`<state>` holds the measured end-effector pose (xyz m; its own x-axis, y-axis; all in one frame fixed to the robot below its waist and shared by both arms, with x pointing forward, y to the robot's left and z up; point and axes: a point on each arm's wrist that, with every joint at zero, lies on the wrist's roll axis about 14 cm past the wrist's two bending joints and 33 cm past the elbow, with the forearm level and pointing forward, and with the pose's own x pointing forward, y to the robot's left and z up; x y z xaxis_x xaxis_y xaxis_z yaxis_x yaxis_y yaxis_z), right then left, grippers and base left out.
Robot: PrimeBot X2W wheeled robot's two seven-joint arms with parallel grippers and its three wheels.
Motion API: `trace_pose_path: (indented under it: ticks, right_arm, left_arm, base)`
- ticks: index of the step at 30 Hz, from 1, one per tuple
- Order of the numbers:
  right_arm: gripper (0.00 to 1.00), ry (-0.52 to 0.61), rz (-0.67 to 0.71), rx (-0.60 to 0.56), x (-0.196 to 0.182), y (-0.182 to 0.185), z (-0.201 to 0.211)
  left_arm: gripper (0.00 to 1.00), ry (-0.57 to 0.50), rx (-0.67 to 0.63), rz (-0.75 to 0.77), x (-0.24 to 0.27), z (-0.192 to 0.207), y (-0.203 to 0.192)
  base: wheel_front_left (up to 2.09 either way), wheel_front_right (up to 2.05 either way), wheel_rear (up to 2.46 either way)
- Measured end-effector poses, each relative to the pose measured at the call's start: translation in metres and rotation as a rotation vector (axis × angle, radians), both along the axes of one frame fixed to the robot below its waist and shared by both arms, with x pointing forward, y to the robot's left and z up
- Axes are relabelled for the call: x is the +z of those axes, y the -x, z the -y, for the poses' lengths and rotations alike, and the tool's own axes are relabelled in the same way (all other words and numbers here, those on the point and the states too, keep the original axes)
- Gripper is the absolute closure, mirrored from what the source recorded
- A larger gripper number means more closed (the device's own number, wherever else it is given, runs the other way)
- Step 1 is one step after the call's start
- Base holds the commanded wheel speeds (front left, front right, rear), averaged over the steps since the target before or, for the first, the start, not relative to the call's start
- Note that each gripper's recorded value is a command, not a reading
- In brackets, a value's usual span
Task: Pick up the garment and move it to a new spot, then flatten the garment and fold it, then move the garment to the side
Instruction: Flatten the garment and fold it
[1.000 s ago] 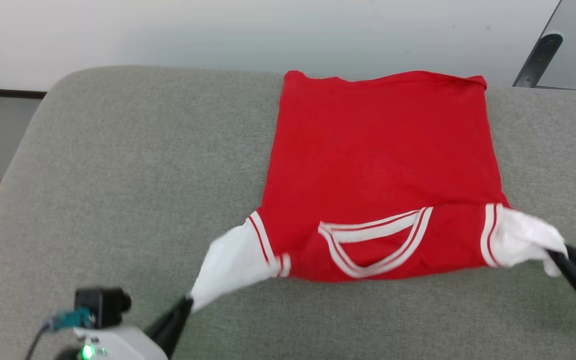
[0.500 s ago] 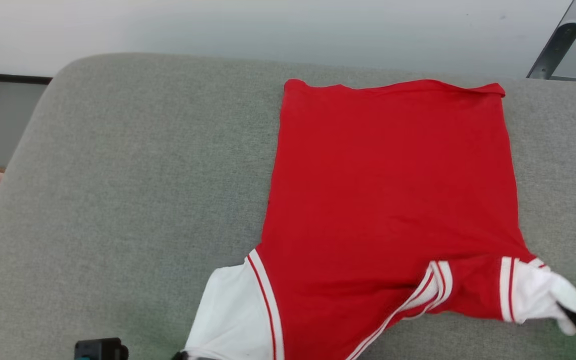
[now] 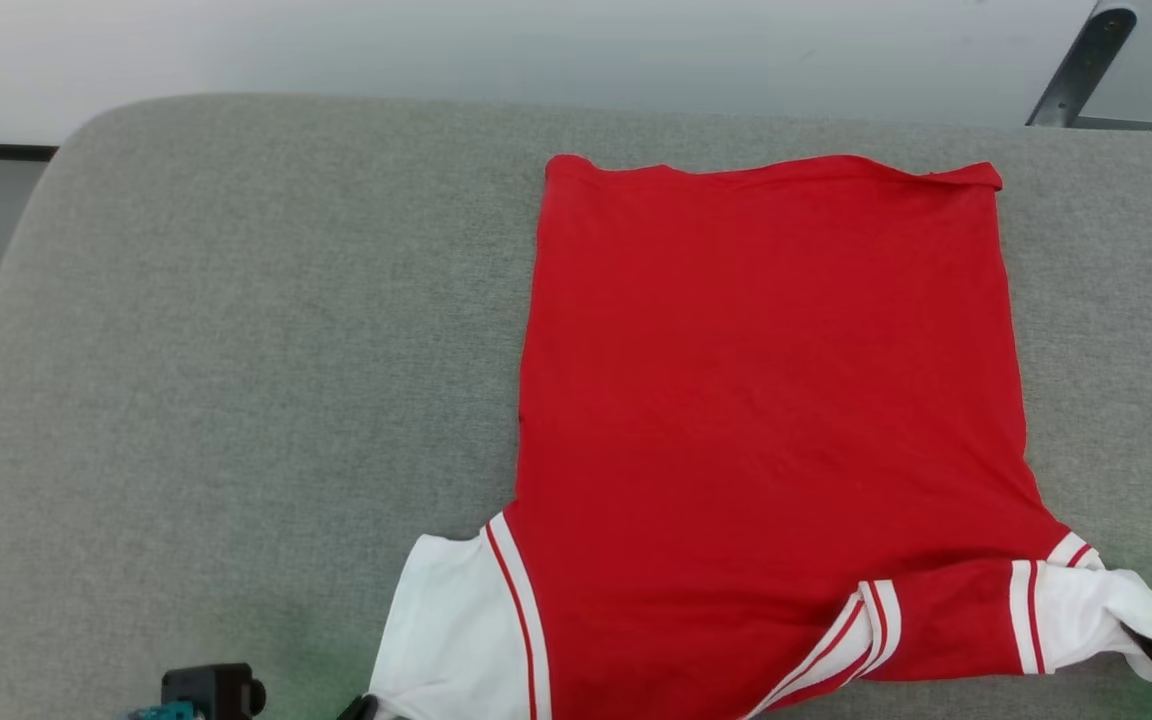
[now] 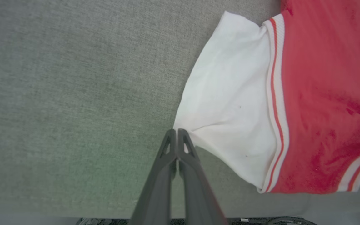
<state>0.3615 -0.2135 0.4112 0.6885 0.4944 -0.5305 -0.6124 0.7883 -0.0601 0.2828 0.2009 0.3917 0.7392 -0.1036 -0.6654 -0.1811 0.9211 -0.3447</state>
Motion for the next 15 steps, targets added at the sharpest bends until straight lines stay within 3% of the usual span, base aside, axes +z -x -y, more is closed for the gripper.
trace_pose_path:
  ticks: [1, 2, 10, 15]
  right_arm:
    - [0.57, 0.002, -0.006, -0.011, 0.000, -0.002, 0.001]
    - [0.00, 0.011, -0.019, -0.023, -0.002, -0.002, 0.003]
    - [0.00, -0.047, -0.043, -0.049, 0.019, -0.013, -0.008]
    - [0.00, -0.222, 0.126, -0.052, 0.077, -0.041, -0.026]
  left_arm:
    - [1.00, 0.003, -0.007, -0.002, 0.000, 0.002, -0.002]
    - [1.00, 0.005, -0.010, 0.001, 0.000, 0.003, -0.004]
    - [1.00, 0.011, -0.020, 0.002, 0.000, 0.008, -0.004]
    - [1.00, 0.018, -0.010, 0.020, 0.002, 0.010, -0.005]
  base:
    - [0.00, 0.00, 0.00]
    - [0.00, 0.00, 0.00]
    - [0.00, 0.00, 0.00]
    - [0.00, 0.00, 0.00]
